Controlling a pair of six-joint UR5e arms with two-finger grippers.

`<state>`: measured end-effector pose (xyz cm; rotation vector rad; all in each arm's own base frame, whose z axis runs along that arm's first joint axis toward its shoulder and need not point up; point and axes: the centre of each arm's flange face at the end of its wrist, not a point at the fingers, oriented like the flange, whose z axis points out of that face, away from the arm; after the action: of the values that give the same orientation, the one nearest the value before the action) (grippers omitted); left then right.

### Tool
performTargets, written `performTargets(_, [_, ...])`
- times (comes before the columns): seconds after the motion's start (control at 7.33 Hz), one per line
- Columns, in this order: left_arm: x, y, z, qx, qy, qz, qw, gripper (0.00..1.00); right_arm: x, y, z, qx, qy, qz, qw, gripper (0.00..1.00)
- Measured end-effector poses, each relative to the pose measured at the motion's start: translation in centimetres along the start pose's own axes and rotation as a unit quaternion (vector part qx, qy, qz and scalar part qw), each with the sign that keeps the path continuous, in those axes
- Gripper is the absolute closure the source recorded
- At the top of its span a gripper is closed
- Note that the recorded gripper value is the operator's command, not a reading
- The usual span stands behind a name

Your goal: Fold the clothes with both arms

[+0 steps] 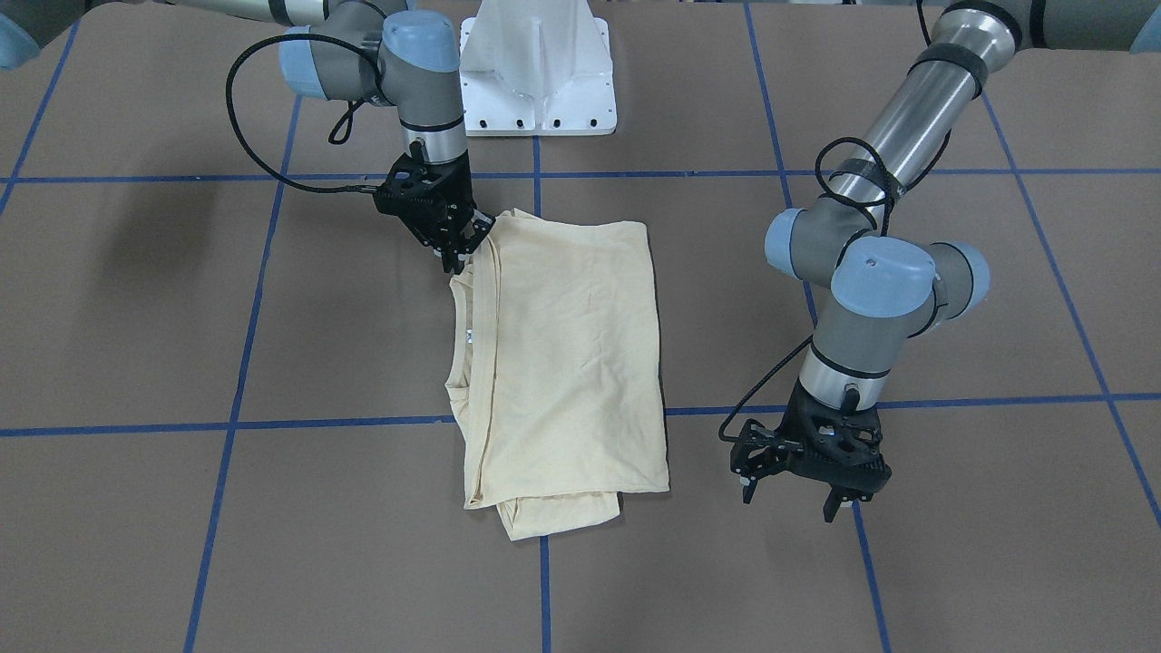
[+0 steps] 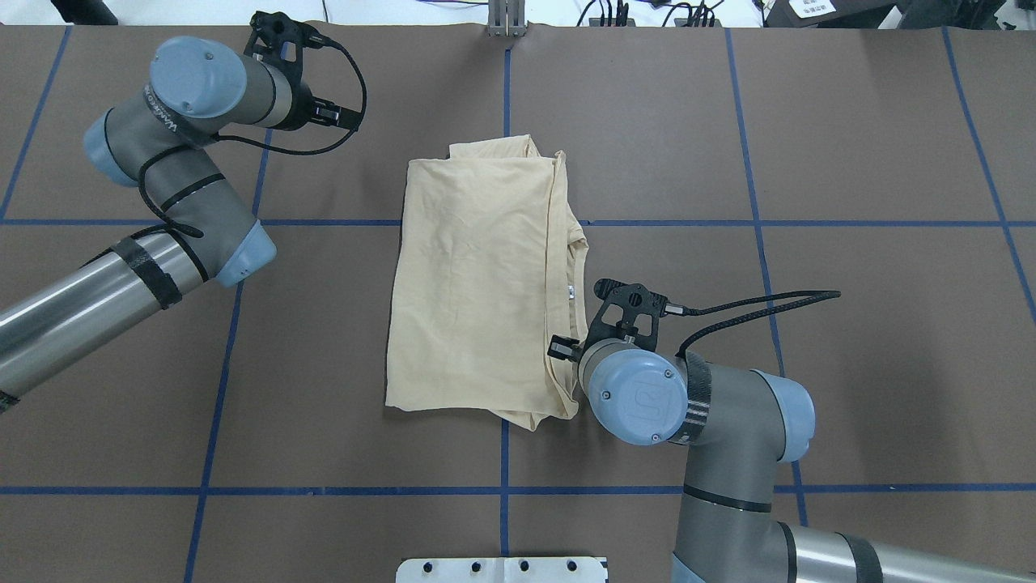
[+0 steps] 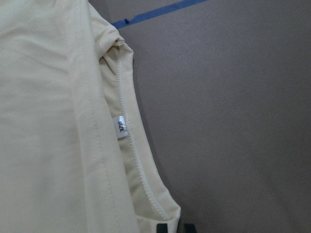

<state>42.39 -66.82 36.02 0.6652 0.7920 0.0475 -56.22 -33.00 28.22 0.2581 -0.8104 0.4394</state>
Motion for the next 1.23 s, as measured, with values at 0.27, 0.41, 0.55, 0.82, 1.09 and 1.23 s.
performTargets(0.27, [-0.1,0.2,0.0,-0.001,0.0,0.0,1.0,0.0,-1.4,-1.0,-0.7,0.0,-0.004,-0.022,0.9997,0.0])
performTargets(0.41, [-0.2,0.4,-0.1,-0.001,0.0,0.0,1.0,0.0,-2.9,-0.9,-1.4,-0.013,0.005,-0.029,0.9995,0.0])
performTargets(0.55, [-0.2,0.4,-0.1,0.0,0.001,0.0,1.0,0.0,-4.1,-0.2,-1.9,-0.029,0.018,-0.037,0.9987,0.21])
performTargets(0.82, [-0.3,0.6,-0.2,-0.001,0.0,0.001,1.0,0.0,-4.7,1.8,-1.2,-0.047,0.037,-0.079,0.9951,0.39])
performTargets(1.09, [-0.3,0.7,-0.2,-0.001,0.0,0.0,1.0,0.0,-4.7,2.6,0.1,-0.06,0.049,-0.134,0.9879,0.67])
performTargets(1.23, [-0.3,0.7,-0.2,-0.001,0.0,0.0,1.0,0.0,-4.7,2.9,0.3,-0.07,0.05,-0.148,0.9852,0.89])
